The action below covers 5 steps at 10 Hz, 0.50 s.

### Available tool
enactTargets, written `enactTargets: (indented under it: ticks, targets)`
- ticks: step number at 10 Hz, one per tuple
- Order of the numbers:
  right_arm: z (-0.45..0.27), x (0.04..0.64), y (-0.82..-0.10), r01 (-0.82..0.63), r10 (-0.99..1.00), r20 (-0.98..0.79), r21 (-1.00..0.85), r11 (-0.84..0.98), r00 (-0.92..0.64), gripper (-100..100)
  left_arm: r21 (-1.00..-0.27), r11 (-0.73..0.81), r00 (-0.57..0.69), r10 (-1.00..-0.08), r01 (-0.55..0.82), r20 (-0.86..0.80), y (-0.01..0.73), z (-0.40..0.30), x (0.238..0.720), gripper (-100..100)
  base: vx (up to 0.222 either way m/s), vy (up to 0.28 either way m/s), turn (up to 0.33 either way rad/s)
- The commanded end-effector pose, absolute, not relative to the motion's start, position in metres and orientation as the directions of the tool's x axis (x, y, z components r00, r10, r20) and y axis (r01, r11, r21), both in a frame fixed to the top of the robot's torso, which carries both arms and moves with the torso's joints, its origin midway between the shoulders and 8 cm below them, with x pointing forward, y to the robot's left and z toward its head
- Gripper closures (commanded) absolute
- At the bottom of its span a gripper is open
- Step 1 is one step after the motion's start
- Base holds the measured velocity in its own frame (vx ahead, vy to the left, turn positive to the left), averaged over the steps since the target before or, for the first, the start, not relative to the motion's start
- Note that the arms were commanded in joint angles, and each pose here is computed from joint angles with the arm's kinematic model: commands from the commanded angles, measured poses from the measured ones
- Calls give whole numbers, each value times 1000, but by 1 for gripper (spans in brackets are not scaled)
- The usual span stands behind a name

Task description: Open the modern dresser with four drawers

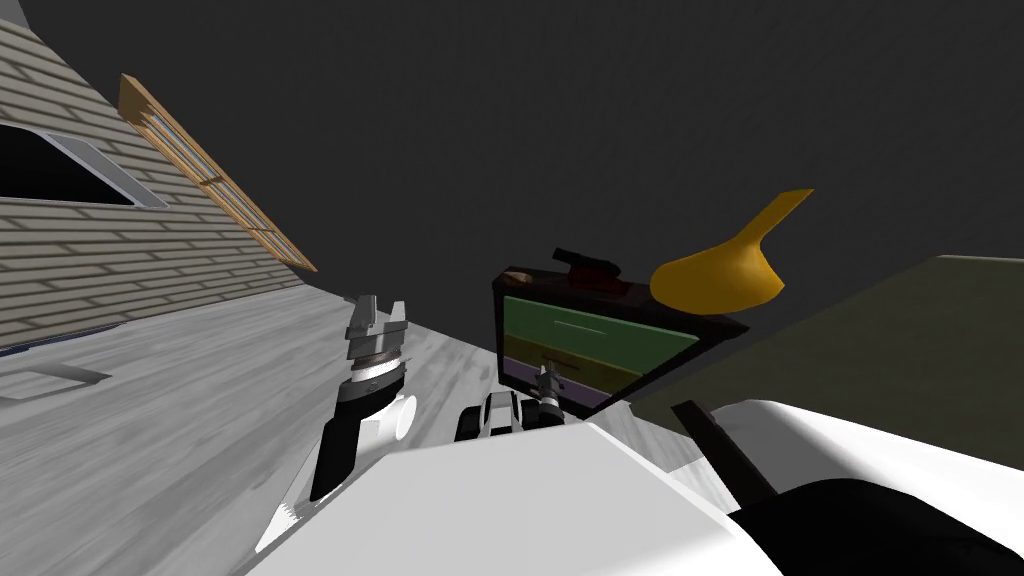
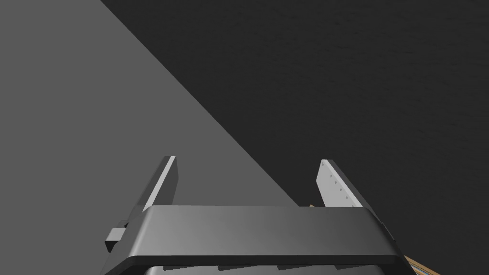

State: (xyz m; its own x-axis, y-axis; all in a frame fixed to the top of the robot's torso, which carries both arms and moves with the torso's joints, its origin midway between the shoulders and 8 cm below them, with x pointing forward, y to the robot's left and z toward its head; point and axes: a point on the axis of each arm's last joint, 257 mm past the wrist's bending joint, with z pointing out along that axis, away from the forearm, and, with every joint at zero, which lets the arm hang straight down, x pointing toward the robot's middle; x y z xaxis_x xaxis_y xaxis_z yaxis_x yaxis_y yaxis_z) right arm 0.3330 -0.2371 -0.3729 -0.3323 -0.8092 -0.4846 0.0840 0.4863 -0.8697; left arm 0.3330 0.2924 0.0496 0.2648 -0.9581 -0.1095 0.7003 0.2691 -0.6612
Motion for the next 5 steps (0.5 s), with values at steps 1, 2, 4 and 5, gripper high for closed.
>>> enactTargets:
  ticks: [1,2,4,5]
  targets:
    - [-371,326,-236,81,-810,-485,-869,487,-330,100,-661,269,265,-958,700,-109,292,50,333,0,-163,90,-20]
    - [-370,323,-235,80,-810,-485,-869,488,-329,100,-661,269,265,-958,701,-109,292,50,333,0,-165,101,-15]
    - [-370,321,-236,80,-811,-485,-869,488,-328,100,-661,269,265,-958,701,-109,292,50,333,0,-167,73,-16]
    - [-364,323,-242,90,-824,-464,-883,461,-326,-100,-661,269,265,-958,700,-109,292,50,333,0,58,-9,-24]
